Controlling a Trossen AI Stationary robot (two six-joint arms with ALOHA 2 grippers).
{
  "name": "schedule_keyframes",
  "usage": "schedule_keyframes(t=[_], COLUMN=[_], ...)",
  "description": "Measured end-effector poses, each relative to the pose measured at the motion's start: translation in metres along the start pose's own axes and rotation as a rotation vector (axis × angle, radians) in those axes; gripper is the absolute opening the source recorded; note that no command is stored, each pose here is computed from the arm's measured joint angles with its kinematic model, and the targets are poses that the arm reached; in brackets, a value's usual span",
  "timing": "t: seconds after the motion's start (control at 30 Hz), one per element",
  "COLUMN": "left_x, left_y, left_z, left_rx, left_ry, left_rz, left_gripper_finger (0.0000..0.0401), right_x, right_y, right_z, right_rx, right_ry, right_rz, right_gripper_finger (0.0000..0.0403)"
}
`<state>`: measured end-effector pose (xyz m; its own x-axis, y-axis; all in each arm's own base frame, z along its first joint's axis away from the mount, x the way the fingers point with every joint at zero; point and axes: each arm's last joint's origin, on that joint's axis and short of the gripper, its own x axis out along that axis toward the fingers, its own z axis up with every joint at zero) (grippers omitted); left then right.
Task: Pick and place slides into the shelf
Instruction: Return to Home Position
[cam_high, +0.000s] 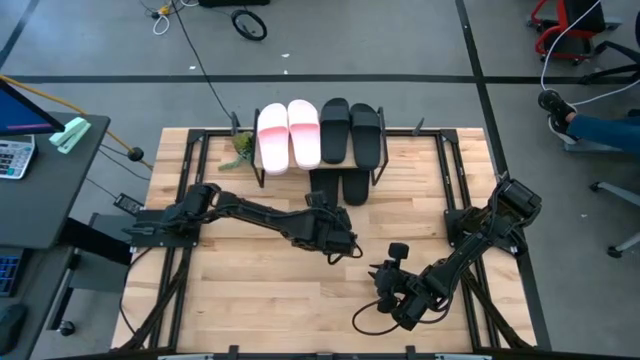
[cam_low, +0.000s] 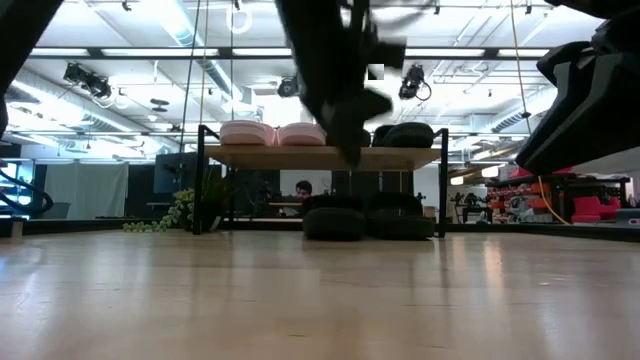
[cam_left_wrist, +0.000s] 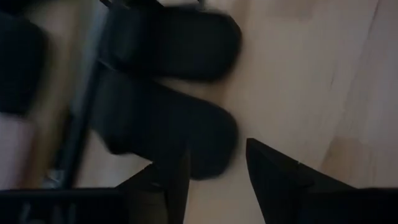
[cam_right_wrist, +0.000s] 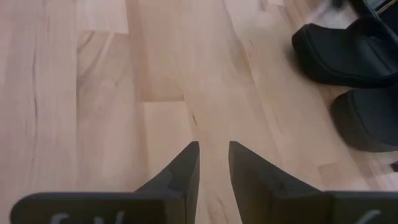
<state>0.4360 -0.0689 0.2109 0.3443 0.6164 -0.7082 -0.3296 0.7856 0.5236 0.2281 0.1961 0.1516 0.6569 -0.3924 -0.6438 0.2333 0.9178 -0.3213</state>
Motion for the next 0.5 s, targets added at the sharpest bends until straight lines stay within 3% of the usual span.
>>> schedule_keyframes(t=[0.13, 0.27, 0.4, 0.5], left_x=[-0.031, -0.057, -0.088, -0.114], left_y=[0.013, 0.032, 0.059, 0.082], left_z=[0.006, -0.004, -0.021, -0.034], left_rx=[0.017, -0.018, -0.091, -0.113], left_ry=[-0.075, -0.039, 0.022, -0.002], left_rz=[0.061, 0.084, 0.133, 0.233], left_gripper_finger=[0.0153, 0.0145, 0.0137, 0.0132], right_x=[-0.001, -0.009, -0.041, -0.072], right_y=[-0.003, -0.011, -0.03, -0.055], right_z=[0.002, 0.011, 0.029, 0.039], right_rx=[-0.005, 0.071, 0.166, 0.157], right_ry=[-0.001, -0.016, -0.08, -0.144], right_rz=[-0.007, 0.022, 0.122, 0.178], right_gripper_finger=[0.0092, 0.0092, 0.0092, 0.0092])
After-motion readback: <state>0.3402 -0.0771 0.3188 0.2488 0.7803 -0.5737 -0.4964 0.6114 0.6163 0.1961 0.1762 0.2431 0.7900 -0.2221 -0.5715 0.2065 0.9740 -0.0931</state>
